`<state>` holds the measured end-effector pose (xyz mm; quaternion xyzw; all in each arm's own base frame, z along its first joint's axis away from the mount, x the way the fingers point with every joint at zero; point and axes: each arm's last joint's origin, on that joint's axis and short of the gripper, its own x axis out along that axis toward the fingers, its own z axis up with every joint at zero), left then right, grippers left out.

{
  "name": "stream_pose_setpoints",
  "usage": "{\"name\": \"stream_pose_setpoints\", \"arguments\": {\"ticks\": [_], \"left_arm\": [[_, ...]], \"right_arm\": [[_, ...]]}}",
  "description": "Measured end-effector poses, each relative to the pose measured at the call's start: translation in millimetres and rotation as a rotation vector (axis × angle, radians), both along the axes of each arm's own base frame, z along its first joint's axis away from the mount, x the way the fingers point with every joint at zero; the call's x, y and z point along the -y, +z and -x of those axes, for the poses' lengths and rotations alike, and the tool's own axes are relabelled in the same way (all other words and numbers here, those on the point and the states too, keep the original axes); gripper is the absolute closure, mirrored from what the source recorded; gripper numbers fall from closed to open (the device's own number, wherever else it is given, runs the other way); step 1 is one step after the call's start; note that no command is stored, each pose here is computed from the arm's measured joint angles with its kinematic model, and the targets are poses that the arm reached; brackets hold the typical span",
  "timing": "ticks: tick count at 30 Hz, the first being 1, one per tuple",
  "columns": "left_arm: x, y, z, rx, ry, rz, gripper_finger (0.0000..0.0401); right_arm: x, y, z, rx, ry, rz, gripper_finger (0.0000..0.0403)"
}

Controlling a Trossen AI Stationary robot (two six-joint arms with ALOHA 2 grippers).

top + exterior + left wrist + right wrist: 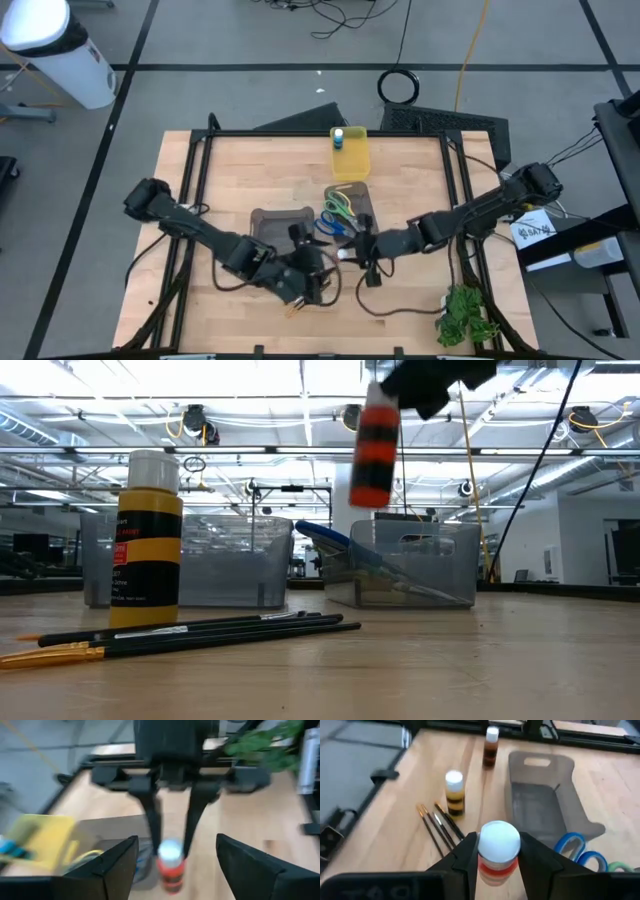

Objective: Pick & Place Paint Supplies
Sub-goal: Put the orange paint bottle into the yellow bin

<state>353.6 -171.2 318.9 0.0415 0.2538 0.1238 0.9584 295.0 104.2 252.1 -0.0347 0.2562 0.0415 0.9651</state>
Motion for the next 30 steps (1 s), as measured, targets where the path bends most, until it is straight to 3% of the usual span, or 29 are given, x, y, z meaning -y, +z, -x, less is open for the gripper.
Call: {"name": "stream_pose_setpoints", "arguments": {"ticks": [3, 7, 10, 15, 26, 30], "left_arm": [[-0.1, -6.6, 14.8, 0.020, 0.076, -0.050, 0.0118], [-7.8, -27.7, 31.5, 0.051, 0.164, -0.031, 0.0120], [-16.5, -43.7, 40.3, 0.052, 0.167, -0.002, 0.0121], [-33.3, -48.1, 53.9, 0.078, 0.105, 0.064, 0.0120], [-111.8, -61.4, 104.5, 0.201, 0.181, 0.042, 0.0123], [-135.9, -68.7, 111.7, 0.266, 0.138, 0.071, 0.0123]], "right_arm": [[20.8, 5.2, 0.9, -0.024, -0.015, -0.033, 0.0302], [57.7, 22.5, 3.9, 0.023, -0.069, -0.070, 0.0302], [91.4, 30.5, 7.3, 0.038, -0.131, -0.083, 0.0302], [152.5, 37.6, 16.1, 0.069, -0.281, -0.078, 0.0302], [274.3, 21.3, 43.7, 0.095, -0.569, -0.083, 0.0302], [305.9, 4.9, 45.4, 0.045, -0.625, -0.112, 0.0302]]}}
